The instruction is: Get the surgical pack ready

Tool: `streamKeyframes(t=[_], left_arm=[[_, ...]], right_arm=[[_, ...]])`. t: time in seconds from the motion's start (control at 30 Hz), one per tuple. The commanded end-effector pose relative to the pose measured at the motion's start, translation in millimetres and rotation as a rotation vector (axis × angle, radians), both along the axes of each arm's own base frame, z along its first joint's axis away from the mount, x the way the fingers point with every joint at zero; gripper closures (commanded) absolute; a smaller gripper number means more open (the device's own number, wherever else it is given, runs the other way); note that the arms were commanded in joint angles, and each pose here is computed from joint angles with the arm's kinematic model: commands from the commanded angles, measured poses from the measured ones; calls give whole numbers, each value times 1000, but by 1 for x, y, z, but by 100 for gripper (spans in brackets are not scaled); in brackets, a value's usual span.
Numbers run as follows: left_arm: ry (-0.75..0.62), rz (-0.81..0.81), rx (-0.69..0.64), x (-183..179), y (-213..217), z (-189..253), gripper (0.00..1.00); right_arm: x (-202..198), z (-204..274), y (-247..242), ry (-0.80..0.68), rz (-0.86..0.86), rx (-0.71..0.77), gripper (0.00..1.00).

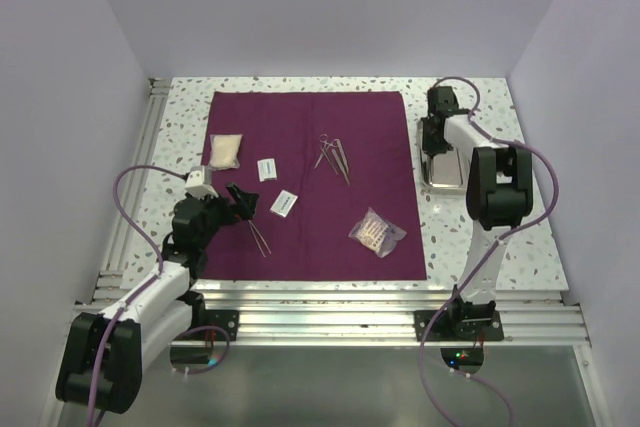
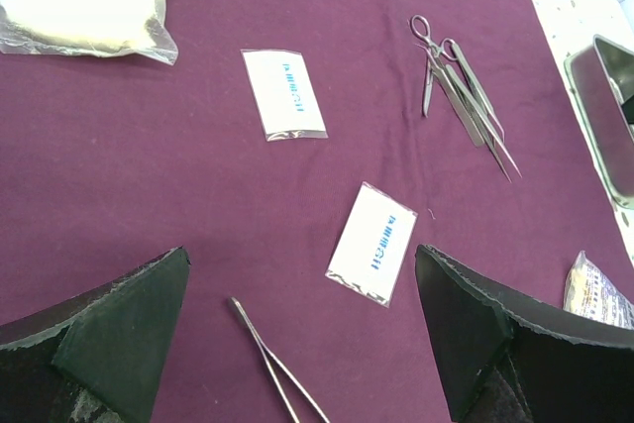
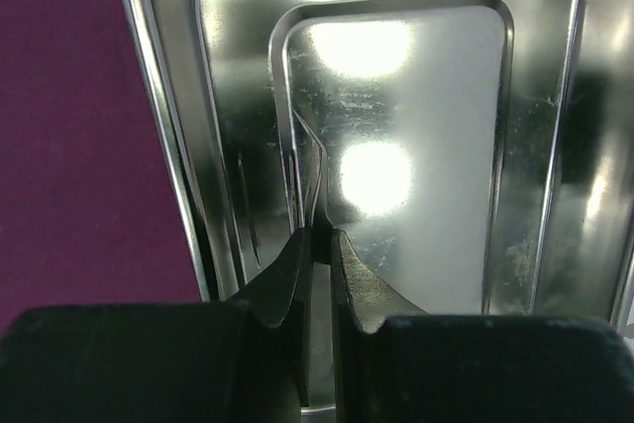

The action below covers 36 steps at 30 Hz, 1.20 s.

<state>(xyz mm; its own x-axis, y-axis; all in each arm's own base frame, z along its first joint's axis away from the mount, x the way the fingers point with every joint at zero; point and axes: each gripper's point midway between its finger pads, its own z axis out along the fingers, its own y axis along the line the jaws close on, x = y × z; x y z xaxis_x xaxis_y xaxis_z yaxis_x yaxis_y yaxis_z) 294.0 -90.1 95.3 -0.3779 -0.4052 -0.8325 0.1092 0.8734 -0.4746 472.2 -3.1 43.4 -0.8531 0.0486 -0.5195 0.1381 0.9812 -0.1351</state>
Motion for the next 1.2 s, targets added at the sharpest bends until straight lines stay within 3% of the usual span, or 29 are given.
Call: streamKeyframes(t=[0.0,0.07,0.33,0.47,0.6,0.73,0.93,1.17], left_arm=[[-55,-18,11,7,-3,16,0],[-54,-21,10,7,-4,16,0],[-52,-18,13,7,-3,16,0],[-56,-15,7,7,-3,18,0],[-23,76,11,11,12,13,0],[11,170,9,10,30,8,0],[72,339,-54,8,62,-4,0],[128,371,-107,8,75,-16,0]], right_arm=[[9,11,-2,-19,-27,-7,93],[8,12,-1,-22,-24,5,79],[3,57,4,-113,-21,28,63],[-17,77,55,-151,96,126,58],[-56,97,155,-200,309,142,52],[-89,101,235,-235,414,236,38],[-139,93,343,-247,576,284,37],[-180,67,429,-221,680,251,35]])
